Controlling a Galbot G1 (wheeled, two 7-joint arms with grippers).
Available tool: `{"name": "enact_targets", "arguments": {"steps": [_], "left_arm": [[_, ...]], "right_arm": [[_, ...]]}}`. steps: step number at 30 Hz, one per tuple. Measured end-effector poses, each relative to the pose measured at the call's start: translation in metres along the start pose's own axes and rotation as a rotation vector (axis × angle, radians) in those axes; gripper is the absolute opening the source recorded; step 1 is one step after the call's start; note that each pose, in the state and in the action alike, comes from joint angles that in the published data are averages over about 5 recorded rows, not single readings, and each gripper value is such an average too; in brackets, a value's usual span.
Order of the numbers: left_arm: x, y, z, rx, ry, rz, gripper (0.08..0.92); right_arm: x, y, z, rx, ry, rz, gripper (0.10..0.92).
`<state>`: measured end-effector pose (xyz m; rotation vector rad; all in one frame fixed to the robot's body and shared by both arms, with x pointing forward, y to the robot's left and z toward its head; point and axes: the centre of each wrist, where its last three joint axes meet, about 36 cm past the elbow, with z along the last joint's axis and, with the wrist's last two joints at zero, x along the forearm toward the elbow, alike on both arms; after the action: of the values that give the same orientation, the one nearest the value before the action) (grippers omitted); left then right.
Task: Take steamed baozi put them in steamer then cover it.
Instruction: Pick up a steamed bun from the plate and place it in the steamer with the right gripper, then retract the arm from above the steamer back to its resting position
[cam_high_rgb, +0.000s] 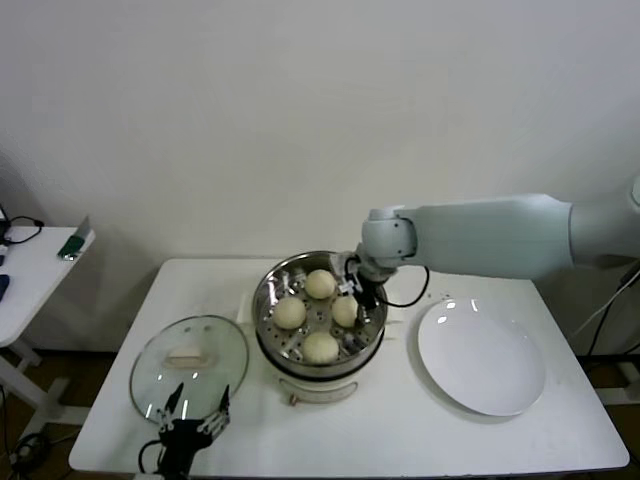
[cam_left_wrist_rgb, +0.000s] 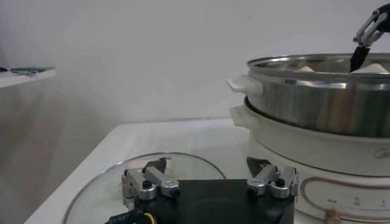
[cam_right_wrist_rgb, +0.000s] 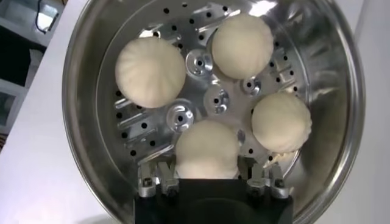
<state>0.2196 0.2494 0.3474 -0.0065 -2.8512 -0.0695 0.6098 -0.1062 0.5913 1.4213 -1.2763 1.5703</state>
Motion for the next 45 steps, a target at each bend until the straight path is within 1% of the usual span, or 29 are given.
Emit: {"name": "enact_targets", "arguments": {"steps": [2,7,9,16,22,27,30,33,39,45], "left_arm": [[0.000,0.000,-0.001,0.000,-0.001,0.001,0.823],[0.000,0.000,-0.003,-0.001,-0.005,0.001,0.823],[0.000,0.001,-0.004,-0.004,-0.005,0.000,0.823],[0.001,0.002,-0.007,-0.018,-0.008,0.002,0.823],[0.001,0.007,-0.012,-0.033,-0.016,-0.003,0.823],[-0.003,0.009,-0.016,-0.043,-0.025,-0.004,0.823],[-0.006,0.008,-0.017,-0.050,-0.030,0.002,0.823],[-0.009,0.007,-0.019,-0.061,-0.036,0.007,0.823],[-0.016,0.010,-0.022,-0.086,-0.052,0.001,0.823],[-0.022,0.016,-0.026,-0.131,-0.075,-0.005,0.823]], "right_arm": [[-0.001,0.000,0.000,0.002,0.003,0.004,0.690],[0.002,-0.002,0.000,-0.007,-0.011,0.012,0.790],[0.007,-0.004,0.001,-0.016,-0.025,0.012,0.814],[0.041,-0.016,0.017,-0.087,-0.092,0.022,0.823],[0.076,-0.020,0.050,-0.243,-0.198,0.091,0.823],[0.090,-0.006,0.087,-0.415,-0.341,0.240,0.823],[0.089,0.009,0.113,-0.524,-0.436,0.356,0.823],[0.082,0.032,0.143,-0.632,-0.511,0.475,0.823],[0.058,0.088,0.195,-0.820,-0.595,0.685,0.823],[0.033,0.138,0.220,-0.922,-0.674,0.841,0.823]]}}
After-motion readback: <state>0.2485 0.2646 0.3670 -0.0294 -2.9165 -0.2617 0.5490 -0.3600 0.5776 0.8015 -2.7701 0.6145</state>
